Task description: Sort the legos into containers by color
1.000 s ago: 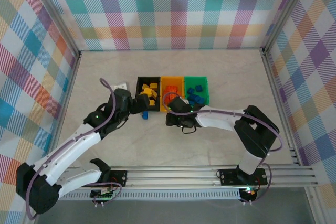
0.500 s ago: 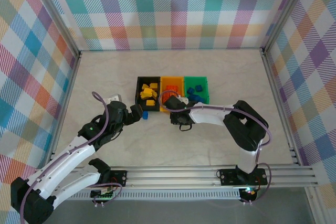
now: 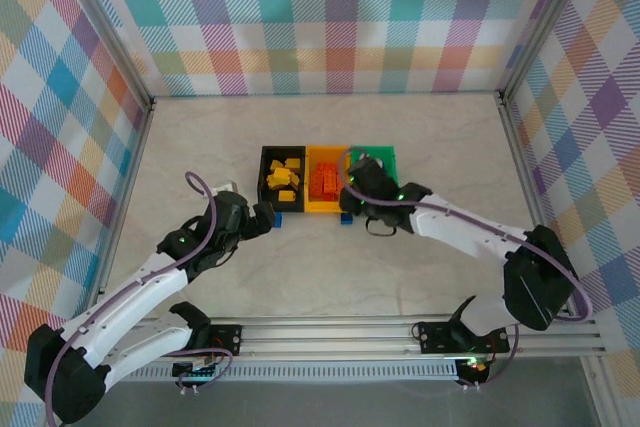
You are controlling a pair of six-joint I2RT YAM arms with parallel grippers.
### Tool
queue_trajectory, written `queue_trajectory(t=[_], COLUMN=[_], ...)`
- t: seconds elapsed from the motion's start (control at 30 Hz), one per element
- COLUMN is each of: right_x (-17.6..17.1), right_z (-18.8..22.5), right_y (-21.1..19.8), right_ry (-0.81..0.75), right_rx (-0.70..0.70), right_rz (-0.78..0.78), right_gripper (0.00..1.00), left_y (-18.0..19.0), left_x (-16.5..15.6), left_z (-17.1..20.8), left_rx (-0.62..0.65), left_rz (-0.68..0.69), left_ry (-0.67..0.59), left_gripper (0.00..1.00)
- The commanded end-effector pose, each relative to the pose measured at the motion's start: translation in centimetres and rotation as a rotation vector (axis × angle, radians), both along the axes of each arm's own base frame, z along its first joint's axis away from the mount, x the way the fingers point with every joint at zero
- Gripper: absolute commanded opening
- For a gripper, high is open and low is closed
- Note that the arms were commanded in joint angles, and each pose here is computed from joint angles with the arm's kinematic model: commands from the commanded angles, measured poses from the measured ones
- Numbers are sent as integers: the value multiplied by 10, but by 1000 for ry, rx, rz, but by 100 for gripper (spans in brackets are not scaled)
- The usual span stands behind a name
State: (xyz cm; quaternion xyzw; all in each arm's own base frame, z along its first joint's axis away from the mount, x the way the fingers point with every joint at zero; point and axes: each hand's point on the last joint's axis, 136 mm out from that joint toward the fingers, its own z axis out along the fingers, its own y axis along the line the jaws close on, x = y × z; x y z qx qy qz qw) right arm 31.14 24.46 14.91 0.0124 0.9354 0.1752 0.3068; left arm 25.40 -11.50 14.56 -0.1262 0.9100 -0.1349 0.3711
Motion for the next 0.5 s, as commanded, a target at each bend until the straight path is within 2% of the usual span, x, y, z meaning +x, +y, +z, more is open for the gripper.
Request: queue_trajectory(t=[0.0,0.2,0.23,0.33,0.37,0.47], right_x=[25,79,87,102,105,103], right_z=[1,-6,-7,2,7,27], right_y=[-17,-25,-26,-24,-23,-21], right_ry=[16,53,57,47,33,-2], right_rx=[-26,-38,-43,-47,-46,-17], right_rz=[-5,-56,-61,-60,-54,-41], right_gripper=[26,30,33,57,62,69], left_y=[-6,-8,-9,-10,-11,-13], left_x=[0,0,0,1,1,2], left_z=[-4,-13,-14,-16,-17,-20], left_rx=[1,40,45,55,55,61], left_rz=[-42,-77,-82,-91,-97,-108], left_ry=[-4,24,27,35,36,44], left_gripper=[100,100,100,100,100,100])
